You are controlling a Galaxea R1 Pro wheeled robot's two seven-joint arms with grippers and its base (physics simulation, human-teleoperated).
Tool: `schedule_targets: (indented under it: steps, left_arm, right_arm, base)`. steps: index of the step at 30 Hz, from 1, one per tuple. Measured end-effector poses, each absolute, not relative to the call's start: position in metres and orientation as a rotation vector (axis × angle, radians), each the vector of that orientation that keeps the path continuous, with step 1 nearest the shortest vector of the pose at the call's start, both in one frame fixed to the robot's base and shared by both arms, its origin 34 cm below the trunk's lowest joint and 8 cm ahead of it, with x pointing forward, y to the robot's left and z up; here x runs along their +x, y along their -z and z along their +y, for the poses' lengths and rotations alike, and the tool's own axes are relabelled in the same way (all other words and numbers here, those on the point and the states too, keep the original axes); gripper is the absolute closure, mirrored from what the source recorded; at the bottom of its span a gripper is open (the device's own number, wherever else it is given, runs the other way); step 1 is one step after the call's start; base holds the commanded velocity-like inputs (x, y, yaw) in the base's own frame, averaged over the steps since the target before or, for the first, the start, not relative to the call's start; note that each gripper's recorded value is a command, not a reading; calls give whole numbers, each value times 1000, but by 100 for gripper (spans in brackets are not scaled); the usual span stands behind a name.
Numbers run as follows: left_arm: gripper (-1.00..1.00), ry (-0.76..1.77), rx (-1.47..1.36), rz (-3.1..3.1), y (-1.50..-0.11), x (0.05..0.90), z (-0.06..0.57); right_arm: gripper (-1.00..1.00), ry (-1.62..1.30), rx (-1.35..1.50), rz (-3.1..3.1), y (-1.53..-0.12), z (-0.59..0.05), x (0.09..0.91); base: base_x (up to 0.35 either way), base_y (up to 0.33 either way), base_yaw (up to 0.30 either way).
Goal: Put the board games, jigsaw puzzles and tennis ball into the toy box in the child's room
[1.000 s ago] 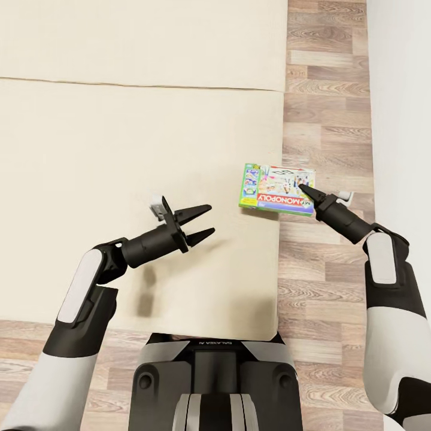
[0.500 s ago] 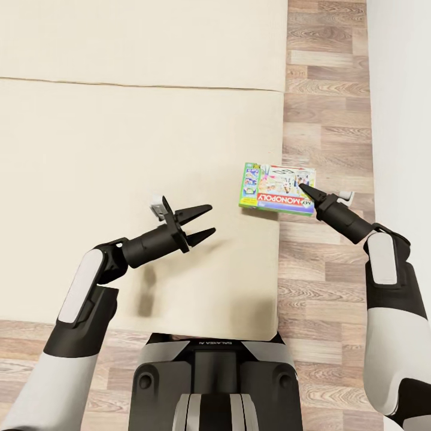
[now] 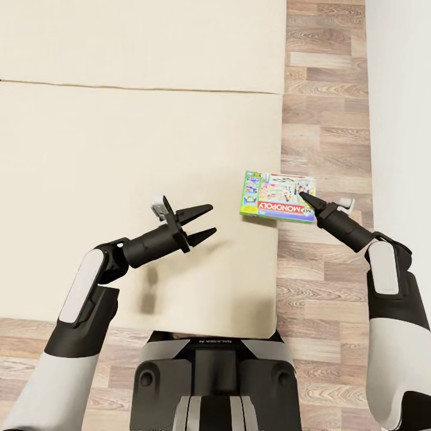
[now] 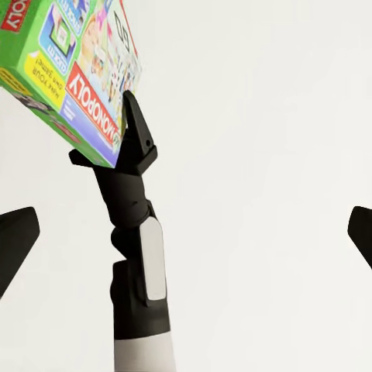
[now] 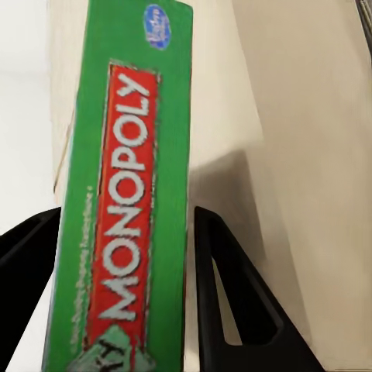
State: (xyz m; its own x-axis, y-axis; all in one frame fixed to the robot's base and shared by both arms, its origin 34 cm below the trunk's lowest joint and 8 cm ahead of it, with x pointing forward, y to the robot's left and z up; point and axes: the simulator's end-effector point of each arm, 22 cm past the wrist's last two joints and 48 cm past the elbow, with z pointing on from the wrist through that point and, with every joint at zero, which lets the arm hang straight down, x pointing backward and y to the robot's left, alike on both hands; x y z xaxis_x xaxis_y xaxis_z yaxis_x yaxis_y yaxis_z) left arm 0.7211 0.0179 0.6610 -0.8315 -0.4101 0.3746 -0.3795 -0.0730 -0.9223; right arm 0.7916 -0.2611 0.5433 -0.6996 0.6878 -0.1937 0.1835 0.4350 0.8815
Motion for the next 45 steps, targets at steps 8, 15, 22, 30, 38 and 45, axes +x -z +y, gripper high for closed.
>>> schedule_targets:
  steps: [8, 15, 22, 30, 38, 45]
  left_arm:
    - [-100, 2087, -900, 2139, -671, 720, 17]
    - [-100, 2068, -896, 2165, -677, 718, 17]
    - [-100, 2058, -896, 2177, -685, 716, 18]
    - [-100, 2054, -882, 2186, -698, 714, 20]
    - [-100, 2054, -844, 2203, -713, 711, 25]
    - [-100, 2066, -821, 2207, -729, 708, 21]
  right_arm:
    - [100, -1210, 698, 2162, -563, -259, 776]
    - [100, -1201, 695, 2176, -573, -259, 764]
    - [100, -1193, 698, 2186, -581, -260, 758]
    - [100, -1175, 706, 2200, -591, -262, 754]
    - [100, -1149, 731, 2219, -599, -268, 743]
    - [100, -1144, 734, 2218, -613, -271, 741]
  base:
    - [0, 0, 0]
    - [0, 0, 0]
    - [0, 0, 0]
    - [0, 0, 0]
    - [0, 0, 0]
    - [0, 0, 0]
